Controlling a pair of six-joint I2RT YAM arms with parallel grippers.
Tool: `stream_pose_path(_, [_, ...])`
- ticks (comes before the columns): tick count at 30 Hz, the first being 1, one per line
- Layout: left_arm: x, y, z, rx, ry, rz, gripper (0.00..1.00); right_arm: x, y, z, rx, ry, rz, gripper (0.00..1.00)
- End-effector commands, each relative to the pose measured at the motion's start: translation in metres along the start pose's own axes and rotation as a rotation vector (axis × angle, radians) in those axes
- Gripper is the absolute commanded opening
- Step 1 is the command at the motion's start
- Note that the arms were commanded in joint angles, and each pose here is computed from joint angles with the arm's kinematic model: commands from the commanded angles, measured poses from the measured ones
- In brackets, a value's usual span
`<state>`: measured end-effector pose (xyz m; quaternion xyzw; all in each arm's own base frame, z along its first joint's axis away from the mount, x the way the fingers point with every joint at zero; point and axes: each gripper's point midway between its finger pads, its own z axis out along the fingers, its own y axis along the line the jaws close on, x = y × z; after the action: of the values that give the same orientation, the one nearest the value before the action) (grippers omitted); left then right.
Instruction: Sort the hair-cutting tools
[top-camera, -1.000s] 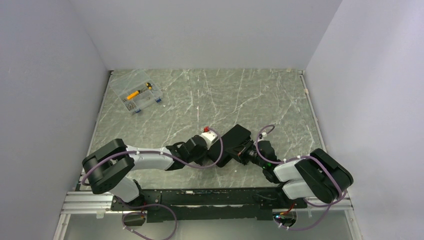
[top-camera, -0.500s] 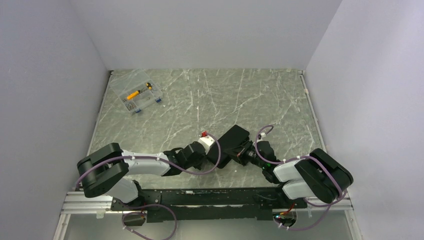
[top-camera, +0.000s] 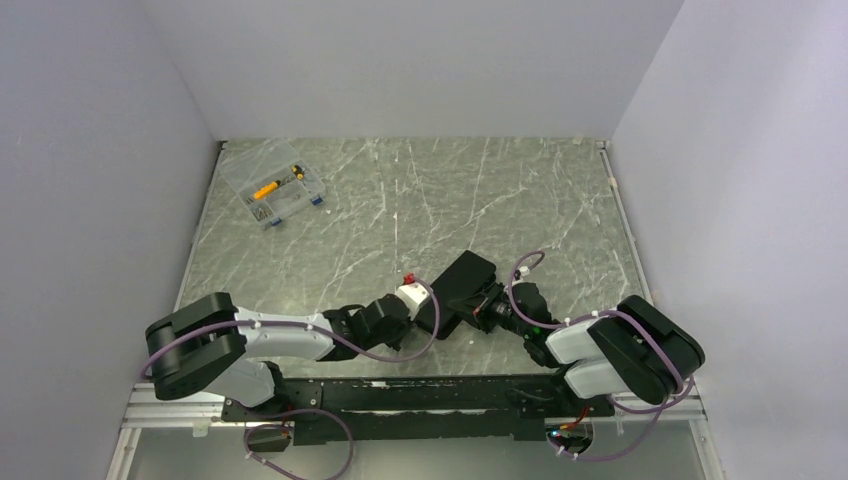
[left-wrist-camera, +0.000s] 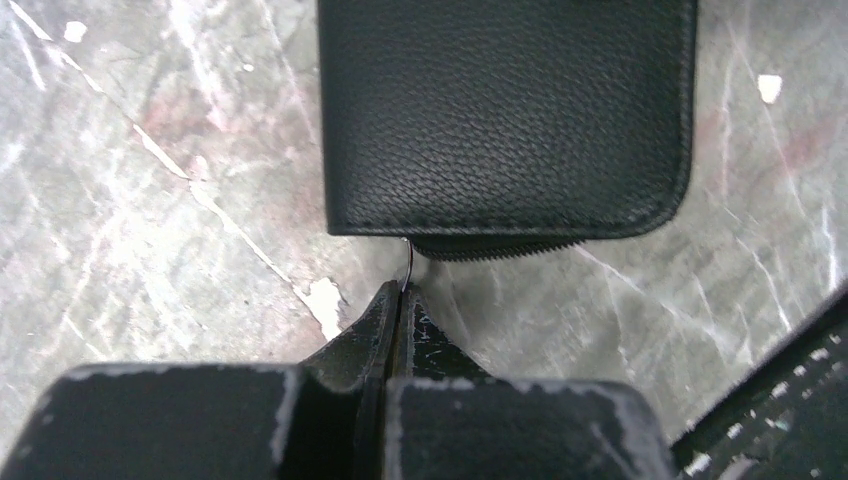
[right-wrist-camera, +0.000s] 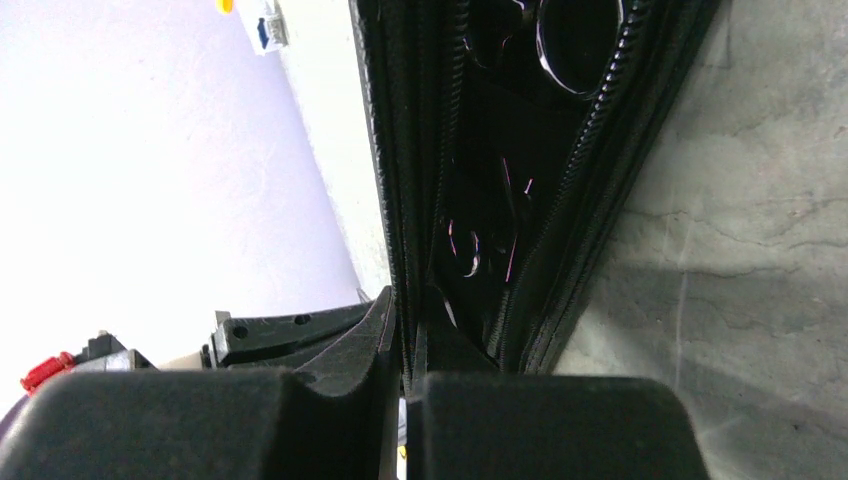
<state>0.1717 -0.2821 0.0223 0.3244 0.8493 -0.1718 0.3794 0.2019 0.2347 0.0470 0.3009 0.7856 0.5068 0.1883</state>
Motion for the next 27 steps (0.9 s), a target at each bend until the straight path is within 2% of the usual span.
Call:
stream_pose_path(1, [0.009, -0.025, -0.010, 0.095, 0.015, 0.010, 0.00, -0.024, -0.005, 0.003, 0.028, -0.132, 0.035, 0.00])
stream_pose_path(9, [0.020, -0.035, -0.013, 0.119, 0.031, 0.008, 0.00, -0.022, -0.006, 0.006, 0.034, -0.134, 0.034, 0.00])
stream_pose_path(27, [-0.015, -0.095, -0.006, 0.312, -0.044, 0.152, 0.00, -0.015, -0.010, 0.011, 0.049, -0.101, -0.019, 0.00])
